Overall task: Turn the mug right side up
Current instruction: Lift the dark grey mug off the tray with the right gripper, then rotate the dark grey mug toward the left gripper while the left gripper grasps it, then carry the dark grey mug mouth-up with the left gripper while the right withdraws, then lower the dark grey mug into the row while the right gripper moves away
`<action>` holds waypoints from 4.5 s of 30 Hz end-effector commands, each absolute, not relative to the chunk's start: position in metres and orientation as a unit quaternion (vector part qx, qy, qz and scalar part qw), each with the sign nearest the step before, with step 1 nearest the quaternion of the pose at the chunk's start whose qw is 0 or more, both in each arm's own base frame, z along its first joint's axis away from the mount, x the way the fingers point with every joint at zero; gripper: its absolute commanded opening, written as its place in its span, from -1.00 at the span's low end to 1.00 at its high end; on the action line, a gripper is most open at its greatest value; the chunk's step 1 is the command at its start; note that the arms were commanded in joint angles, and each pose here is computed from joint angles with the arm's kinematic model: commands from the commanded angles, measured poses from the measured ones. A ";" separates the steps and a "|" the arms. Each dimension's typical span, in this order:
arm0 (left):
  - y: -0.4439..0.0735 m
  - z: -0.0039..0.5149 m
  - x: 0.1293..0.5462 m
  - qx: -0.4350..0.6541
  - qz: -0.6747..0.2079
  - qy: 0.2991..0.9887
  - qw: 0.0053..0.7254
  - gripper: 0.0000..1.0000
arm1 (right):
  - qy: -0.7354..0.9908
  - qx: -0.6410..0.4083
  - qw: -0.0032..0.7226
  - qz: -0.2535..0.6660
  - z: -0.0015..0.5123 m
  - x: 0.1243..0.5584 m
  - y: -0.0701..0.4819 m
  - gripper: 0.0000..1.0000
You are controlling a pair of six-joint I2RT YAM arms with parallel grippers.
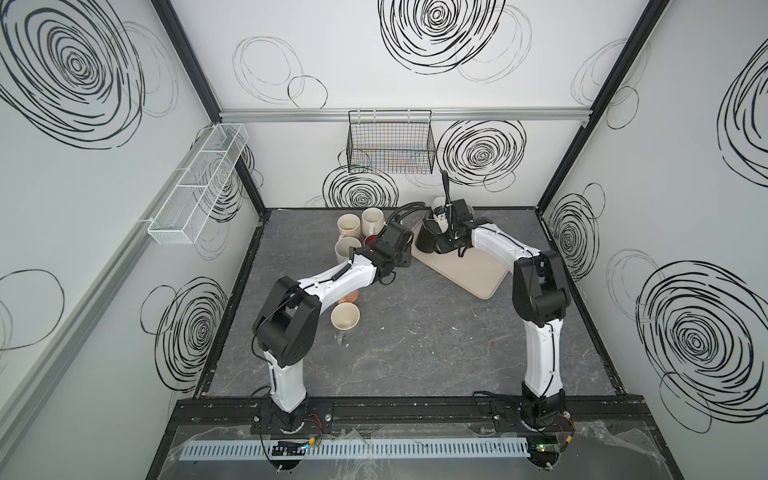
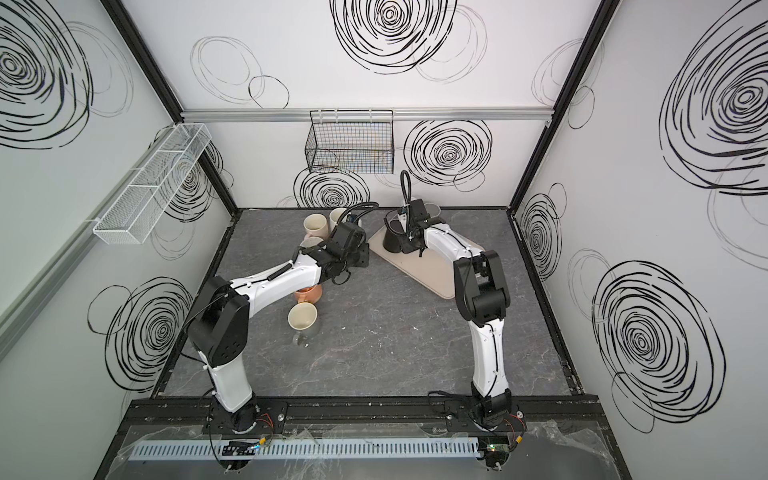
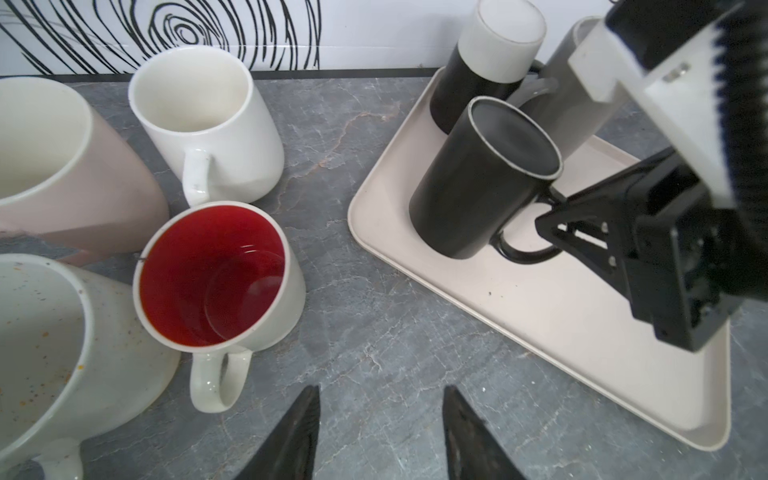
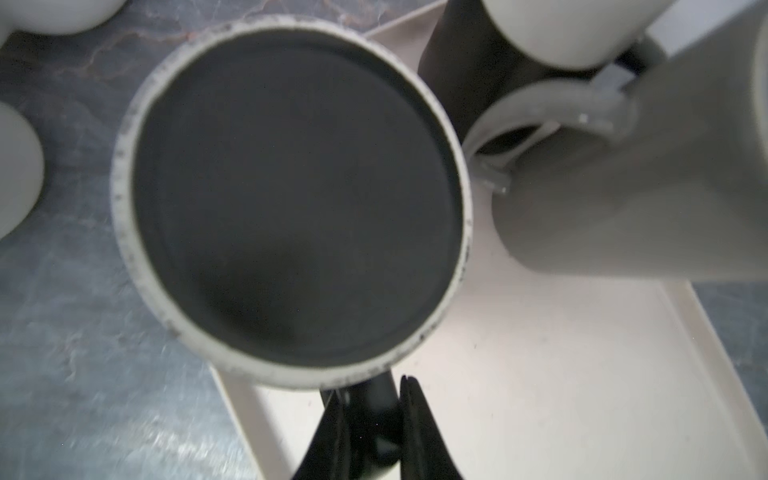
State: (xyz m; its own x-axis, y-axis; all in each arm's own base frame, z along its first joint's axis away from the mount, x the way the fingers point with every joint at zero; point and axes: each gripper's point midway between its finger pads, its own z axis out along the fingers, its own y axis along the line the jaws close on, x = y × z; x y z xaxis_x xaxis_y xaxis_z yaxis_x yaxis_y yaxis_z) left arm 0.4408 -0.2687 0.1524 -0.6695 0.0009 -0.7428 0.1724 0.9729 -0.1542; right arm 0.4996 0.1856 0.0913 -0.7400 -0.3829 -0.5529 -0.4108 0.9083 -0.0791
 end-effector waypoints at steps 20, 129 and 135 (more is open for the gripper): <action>-0.290 0.276 0.379 0.038 -0.420 0.745 0.516 0.18 | 0.755 -0.071 0.571 0.314 0.309 0.415 0.184 -1.00; -0.192 0.089 0.407 0.118 0.059 0.957 0.260 -1.00 | 0.772 -0.086 0.447 0.443 0.288 0.346 0.220 0.03; -0.178 0.084 0.402 0.111 0.092 0.959 0.242 -1.00 | 0.775 -0.084 0.440 0.445 0.283 0.348 0.221 0.03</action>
State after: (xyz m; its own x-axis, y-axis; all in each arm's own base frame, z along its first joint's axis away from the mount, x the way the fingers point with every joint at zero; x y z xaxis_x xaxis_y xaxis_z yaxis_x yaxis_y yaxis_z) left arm 0.3838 -0.1860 0.0661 -0.8773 0.2737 -0.3943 0.2162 0.9588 0.1844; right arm 0.3463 0.2196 0.2863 -0.5869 0.2642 -0.7653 -0.5231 0.5977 0.6075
